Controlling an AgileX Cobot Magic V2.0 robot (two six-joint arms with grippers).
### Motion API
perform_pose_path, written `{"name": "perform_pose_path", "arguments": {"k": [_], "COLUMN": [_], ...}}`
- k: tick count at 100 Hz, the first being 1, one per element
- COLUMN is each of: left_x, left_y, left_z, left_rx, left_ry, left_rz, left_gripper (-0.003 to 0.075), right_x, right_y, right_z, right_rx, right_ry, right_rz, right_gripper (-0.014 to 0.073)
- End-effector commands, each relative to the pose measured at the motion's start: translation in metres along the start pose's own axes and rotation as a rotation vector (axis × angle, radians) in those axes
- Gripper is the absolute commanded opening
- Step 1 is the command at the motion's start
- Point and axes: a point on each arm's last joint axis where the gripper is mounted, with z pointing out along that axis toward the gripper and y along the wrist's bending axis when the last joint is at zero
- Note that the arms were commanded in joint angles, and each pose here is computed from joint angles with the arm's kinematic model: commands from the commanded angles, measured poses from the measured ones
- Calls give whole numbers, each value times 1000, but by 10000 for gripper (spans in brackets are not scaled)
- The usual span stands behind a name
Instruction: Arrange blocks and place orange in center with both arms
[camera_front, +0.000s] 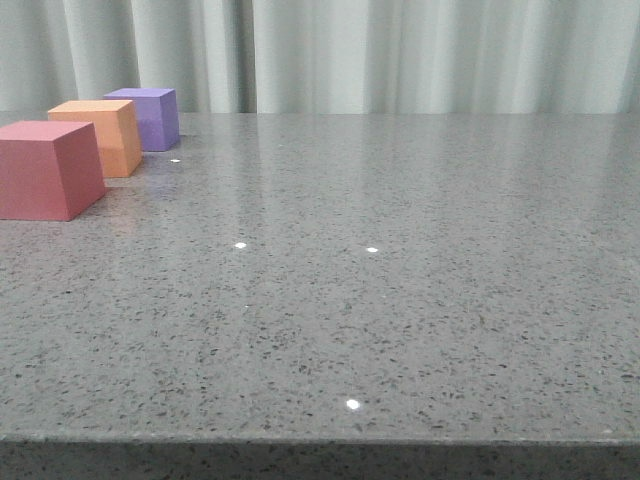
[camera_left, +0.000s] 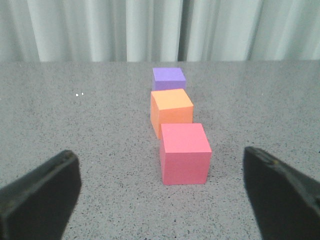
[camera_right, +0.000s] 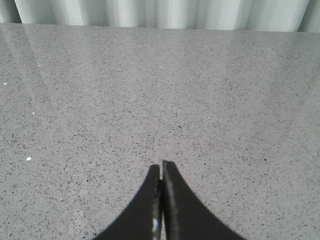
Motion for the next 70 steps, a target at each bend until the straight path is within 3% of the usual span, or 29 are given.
{"name": "perform_pose_path", "arguments": {"k": [1, 25, 70], "left_x": [-14, -14, -14], "left_y": [-2, -2, -2], "left_z": [-7, -9, -9], "left_rx": [20, 20, 20], "left_ry": [-119, -122, -122], "left_rz": [-14, -14, -14], "left_gripper": [452, -22, -19], "right_x": [-14, -14, -14], "right_y": [1, 1, 1], "right_z": [-2, -2, -2], "right_rx": [-7, -7, -7], "right_ry": [-97, -97, -97], "right_rz": [-21, -21, -21], "right_gripper": [-66, -66, -66]}}
